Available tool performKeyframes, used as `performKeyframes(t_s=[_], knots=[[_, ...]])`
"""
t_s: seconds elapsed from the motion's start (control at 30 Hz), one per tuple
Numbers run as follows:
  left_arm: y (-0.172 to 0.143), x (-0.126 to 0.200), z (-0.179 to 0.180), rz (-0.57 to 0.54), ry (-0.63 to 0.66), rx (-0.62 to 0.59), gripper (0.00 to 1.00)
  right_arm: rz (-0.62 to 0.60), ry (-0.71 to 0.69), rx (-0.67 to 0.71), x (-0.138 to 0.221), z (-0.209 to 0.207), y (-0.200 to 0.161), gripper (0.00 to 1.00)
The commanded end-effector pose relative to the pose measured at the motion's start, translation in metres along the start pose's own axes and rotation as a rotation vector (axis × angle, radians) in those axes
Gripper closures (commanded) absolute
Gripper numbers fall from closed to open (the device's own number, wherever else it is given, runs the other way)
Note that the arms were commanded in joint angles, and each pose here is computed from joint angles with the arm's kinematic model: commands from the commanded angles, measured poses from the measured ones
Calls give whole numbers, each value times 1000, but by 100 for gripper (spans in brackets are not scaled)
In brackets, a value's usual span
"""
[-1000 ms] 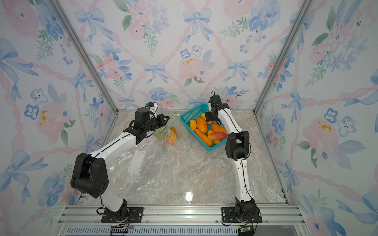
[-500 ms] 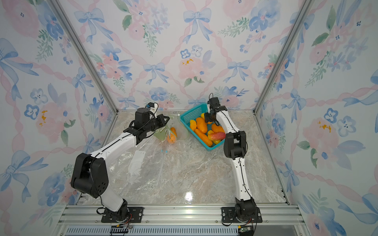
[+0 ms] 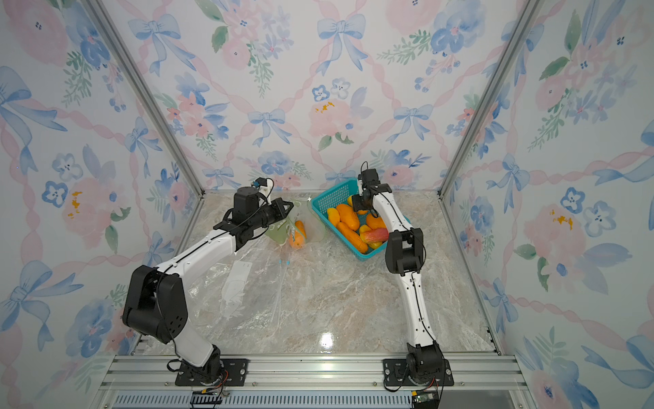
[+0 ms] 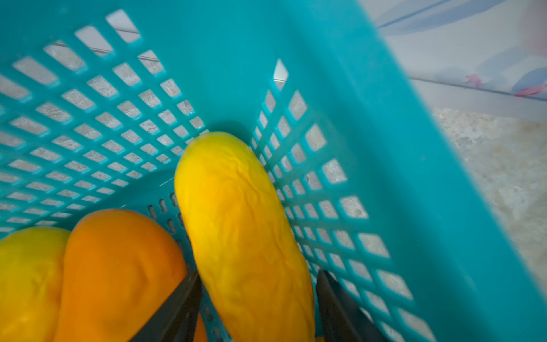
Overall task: Place the mango in a zip-top bag and seal the zipper
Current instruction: Pick up the mango from the basket.
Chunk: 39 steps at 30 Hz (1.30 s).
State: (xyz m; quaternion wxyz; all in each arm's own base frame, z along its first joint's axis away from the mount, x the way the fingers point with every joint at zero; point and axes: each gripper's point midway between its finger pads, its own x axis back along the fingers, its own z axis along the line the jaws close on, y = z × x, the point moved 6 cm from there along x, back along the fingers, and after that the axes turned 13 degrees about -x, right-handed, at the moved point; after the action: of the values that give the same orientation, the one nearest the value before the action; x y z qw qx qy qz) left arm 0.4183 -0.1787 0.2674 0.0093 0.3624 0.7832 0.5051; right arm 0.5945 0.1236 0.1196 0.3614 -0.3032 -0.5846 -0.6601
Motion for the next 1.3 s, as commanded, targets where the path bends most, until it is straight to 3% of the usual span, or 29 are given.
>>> performKeyframes(t_s=[0.0,0.17,0.33,0.57,0.77,1.17,1.27], knots=[[6,10,-10,-31,-35,-13,100,58,14,16,-4,-5,-9,41],[6,10,-10,-33,-32,-10,100,111,10,50,-6,-3,-21,42],[6,10,-11,-33,-35,-10,100,110,8,47,-5,-3,-21,30],[7,11,-11,-37,-33,-13,100,77,19,35,-5,-2,-14,32],[6,9,-10,-34,-33,-11,100,82,30,29,-7,-3,-13,25],[6,11,-11,-34,-31,-7,100,143,44,12,-9,-7,-23,41],[7,11,-11,-36,-34,-7,100,145,41,8,-9,-7,-24,54]])
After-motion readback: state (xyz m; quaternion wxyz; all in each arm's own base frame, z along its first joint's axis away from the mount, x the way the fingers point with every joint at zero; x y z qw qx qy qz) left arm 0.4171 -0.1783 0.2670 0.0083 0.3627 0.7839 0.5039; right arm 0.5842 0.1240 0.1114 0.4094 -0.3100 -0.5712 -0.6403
